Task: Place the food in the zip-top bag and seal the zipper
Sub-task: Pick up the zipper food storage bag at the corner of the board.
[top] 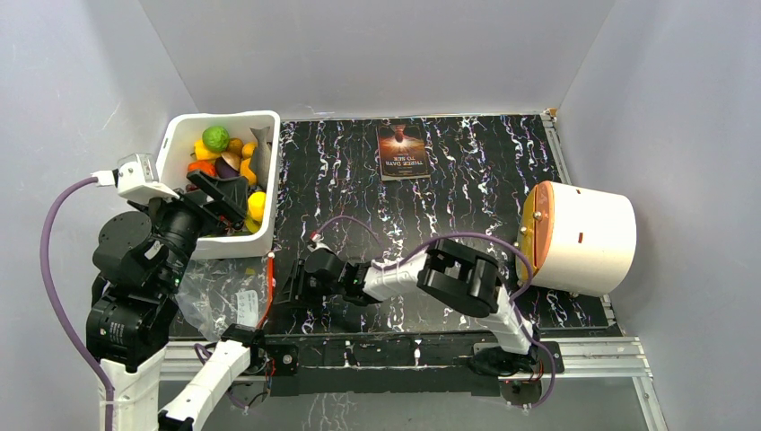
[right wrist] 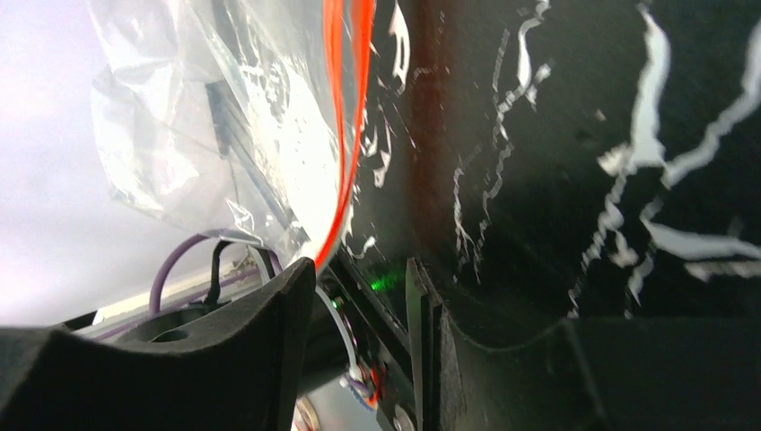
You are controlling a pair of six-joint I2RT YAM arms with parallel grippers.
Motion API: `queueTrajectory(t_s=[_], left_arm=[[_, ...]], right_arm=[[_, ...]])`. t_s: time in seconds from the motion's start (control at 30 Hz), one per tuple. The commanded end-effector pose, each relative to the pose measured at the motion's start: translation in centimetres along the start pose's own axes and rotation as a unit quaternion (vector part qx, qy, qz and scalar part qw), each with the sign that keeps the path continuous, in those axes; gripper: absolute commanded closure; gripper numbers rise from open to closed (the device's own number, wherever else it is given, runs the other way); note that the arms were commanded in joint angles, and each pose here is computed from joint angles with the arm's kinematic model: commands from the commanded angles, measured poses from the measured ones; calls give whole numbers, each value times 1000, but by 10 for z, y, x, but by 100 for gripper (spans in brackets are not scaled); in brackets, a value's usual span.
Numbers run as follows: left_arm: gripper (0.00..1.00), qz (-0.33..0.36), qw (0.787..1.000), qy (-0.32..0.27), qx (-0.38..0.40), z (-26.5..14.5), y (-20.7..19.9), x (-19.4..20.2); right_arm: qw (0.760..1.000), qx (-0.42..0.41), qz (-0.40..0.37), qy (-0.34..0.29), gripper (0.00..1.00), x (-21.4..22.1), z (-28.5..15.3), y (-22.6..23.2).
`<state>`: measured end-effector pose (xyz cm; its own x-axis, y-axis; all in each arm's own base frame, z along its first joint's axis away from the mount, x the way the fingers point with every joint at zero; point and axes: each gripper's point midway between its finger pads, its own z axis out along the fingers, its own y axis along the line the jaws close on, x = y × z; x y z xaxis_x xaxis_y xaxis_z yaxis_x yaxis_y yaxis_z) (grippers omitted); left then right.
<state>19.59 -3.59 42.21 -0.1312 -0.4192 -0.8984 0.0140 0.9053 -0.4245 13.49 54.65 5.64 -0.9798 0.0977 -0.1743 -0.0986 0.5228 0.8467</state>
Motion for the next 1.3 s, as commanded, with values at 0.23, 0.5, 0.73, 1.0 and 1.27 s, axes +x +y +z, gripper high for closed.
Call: queueTrajectory(t_s=[0.23, 0.5, 0.73, 1.0, 1.27], left_arm=[[2, 1, 1000, -9, 4, -4, 0, -3], [2, -1, 1000, -2, 13, -4, -3, 1], [2, 6, 1000, 3, 18, -2, -4, 4], [2, 16, 1000, 11, 11, -5, -1, 6], [2, 5, 999, 50, 20, 2, -3, 28]], right_arm=[[997, -80, 0, 8, 58, 2, 36, 54], [998, -63, 15, 21, 61, 5, 51, 46], [997, -71, -5, 5, 85, -2, 45, 52], [994, -93, -41, -26, 100, -16, 23, 69], [993, -63, -56, -83, 100, -42, -27, 66]])
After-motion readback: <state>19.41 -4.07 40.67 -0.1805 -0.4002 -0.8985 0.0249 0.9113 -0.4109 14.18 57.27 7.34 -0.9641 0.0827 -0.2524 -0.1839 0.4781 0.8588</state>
